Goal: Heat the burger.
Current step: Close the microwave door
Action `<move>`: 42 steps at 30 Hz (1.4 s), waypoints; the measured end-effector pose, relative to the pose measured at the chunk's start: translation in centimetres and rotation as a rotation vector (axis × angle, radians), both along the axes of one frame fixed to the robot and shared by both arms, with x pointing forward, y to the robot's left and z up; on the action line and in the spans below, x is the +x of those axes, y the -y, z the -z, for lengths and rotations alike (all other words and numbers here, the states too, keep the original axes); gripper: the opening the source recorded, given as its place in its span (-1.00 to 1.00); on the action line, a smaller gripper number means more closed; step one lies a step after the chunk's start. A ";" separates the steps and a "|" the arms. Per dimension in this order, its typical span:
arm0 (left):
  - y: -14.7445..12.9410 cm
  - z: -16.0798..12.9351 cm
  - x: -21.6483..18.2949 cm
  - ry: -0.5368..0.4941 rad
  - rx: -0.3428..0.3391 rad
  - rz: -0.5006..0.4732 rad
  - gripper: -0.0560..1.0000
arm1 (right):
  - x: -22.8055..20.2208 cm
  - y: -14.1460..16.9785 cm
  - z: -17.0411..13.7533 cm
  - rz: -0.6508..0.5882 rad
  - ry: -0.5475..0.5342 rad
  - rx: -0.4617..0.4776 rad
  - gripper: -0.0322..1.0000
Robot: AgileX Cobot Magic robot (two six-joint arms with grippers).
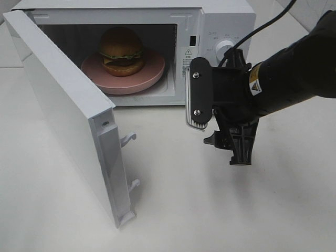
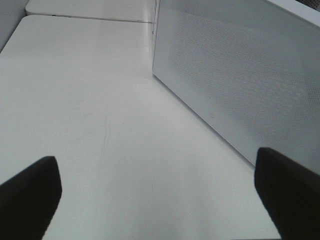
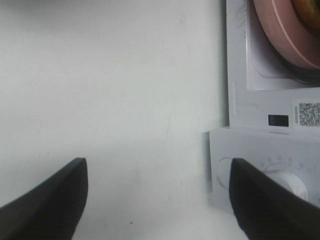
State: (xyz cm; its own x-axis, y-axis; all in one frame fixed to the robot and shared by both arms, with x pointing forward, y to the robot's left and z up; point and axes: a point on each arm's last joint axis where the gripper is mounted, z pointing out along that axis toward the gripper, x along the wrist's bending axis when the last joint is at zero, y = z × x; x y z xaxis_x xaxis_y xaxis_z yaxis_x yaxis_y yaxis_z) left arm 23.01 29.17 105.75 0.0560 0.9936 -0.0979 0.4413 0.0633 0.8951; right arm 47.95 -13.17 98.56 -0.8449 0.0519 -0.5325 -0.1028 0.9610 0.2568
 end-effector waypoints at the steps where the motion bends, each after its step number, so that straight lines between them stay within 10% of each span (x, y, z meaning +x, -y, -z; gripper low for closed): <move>1: 0.0 0.0 0.0 0.000 0.000 0.000 0.98 | 0.0 0.0 0.0 0.000 0.000 0.000 0.53; 15: 0.0 0.0 0.0 0.000 0.000 0.000 0.98 | -3.6 3.0 -3.0 0.529 -0.150 0.325 0.53; 42: 0.0 0.0 0.0 0.000 0.000 0.000 0.98 | -11.1 8.6 -7.9 0.777 -0.299 0.309 0.53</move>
State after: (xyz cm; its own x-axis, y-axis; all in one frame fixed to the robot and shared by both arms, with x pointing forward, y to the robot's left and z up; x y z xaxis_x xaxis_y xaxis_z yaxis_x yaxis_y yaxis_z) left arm 23.01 29.17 105.75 0.0560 0.9936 -0.0979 0.4413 0.0633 0.8951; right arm 36.82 -21.78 106.46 -0.6129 0.7734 -0.1621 0.6626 0.6148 0.4279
